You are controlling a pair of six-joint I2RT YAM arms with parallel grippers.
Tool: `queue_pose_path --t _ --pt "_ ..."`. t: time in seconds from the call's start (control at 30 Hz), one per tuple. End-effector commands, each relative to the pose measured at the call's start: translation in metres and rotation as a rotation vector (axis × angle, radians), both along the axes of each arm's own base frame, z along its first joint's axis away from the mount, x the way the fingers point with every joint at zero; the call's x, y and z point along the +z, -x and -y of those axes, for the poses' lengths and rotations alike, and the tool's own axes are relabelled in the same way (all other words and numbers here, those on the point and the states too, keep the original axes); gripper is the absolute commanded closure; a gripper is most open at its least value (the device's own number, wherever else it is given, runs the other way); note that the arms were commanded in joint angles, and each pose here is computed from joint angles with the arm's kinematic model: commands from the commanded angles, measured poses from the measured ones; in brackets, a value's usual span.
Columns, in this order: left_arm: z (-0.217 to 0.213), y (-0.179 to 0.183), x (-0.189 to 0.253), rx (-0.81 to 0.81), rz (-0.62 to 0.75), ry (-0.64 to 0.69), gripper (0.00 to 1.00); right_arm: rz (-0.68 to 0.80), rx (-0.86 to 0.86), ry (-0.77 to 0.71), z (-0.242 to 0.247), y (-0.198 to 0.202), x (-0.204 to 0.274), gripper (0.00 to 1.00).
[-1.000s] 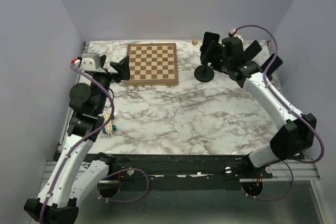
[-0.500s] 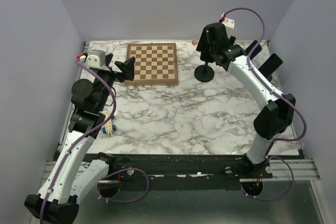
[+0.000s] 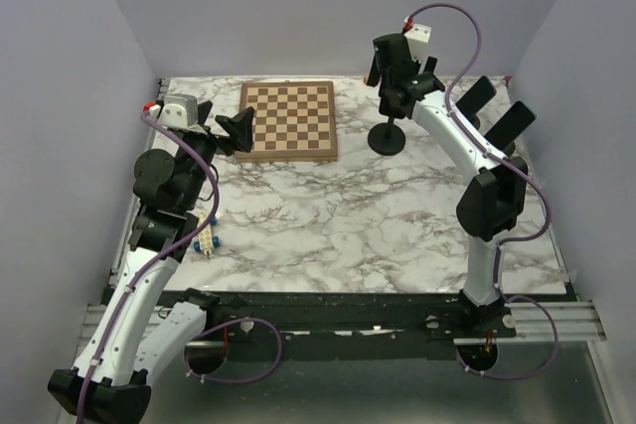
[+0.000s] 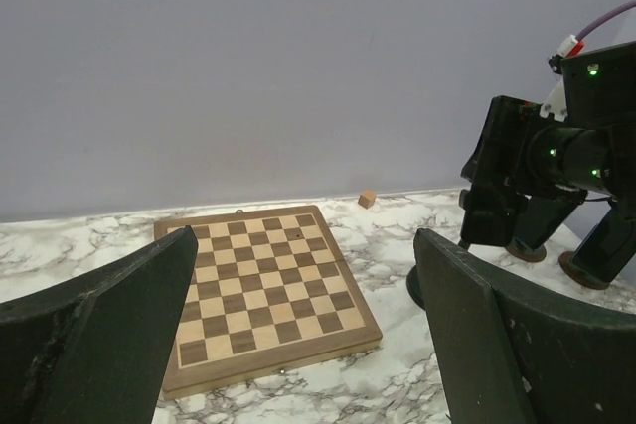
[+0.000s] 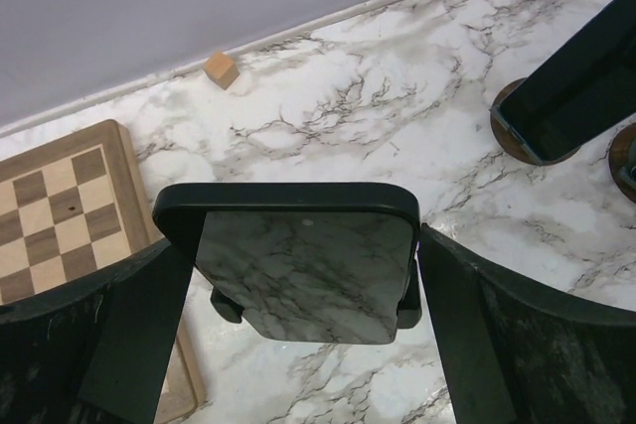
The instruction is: Remove the phone from the phone stand
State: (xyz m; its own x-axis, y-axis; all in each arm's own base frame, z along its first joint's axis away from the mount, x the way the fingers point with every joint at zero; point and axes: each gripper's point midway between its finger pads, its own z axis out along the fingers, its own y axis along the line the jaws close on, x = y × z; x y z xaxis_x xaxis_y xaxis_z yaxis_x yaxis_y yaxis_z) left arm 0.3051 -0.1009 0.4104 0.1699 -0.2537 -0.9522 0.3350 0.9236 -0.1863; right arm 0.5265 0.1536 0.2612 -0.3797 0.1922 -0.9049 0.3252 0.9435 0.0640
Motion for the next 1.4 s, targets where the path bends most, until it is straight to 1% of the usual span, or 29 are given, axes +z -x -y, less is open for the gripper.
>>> queue_pose_path --t 0.0,0.23,0.37,0.47,0.53,0.63,0.73,0.8,0.93,1.17,1.37 --pt "0.001 0.005 0.011 -0.017 0.015 0.012 0.01 0.004 -0.04 0.069 0.006 -0.005 0.003 0.0" --pt "0.004 0.002 0.007 -0.035 -0.002 0.022 0.02 -0.007 -0.057 0.117 0.012 -0.006 0.0 0.01" --pt "0.005 0.002 0.008 -0.039 -0.002 0.028 0.02 -0.012 -0.041 0.114 0.011 -0.005 0.001 0.06" --pt "0.006 0.002 0.007 -0.045 -0.005 0.032 0.02 -0.01 -0.022 0.11 0.008 -0.004 0.002 0.13" --pt "0.007 0.002 0.007 -0.05 -0.008 0.034 0.02 -0.013 -0.01 0.111 0.008 -0.003 0.002 0.22" --pt "0.007 0.001 0.006 -0.053 -0.01 0.035 0.02 -0.013 0.022 0.101 0.004 0.0 0.004 0.37" --pt "0.008 -0.001 0.004 -0.056 -0.018 0.035 0.02 -0.017 0.053 0.093 0.002 0.006 0.006 0.55" --pt "0.01 -0.002 0.003 -0.064 -0.024 0.037 0.02 -0.022 0.068 0.087 0.002 0.011 0.008 0.73" --pt "0.015 -0.006 -0.001 -0.083 -0.046 0.04 0.01 -0.037 0.114 0.073 0.0 0.027 0.012 0.98" --pt "0.029 -0.014 -0.01 -0.145 -0.112 0.052 0.03 -0.076 0.237 0.007 -0.008 0.067 0.015 0.99" --pt "0.048 -0.025 -0.023 -0.227 -0.204 0.074 0.04 -0.202 0.374 -0.14 -0.035 0.1 -0.007 0.99"
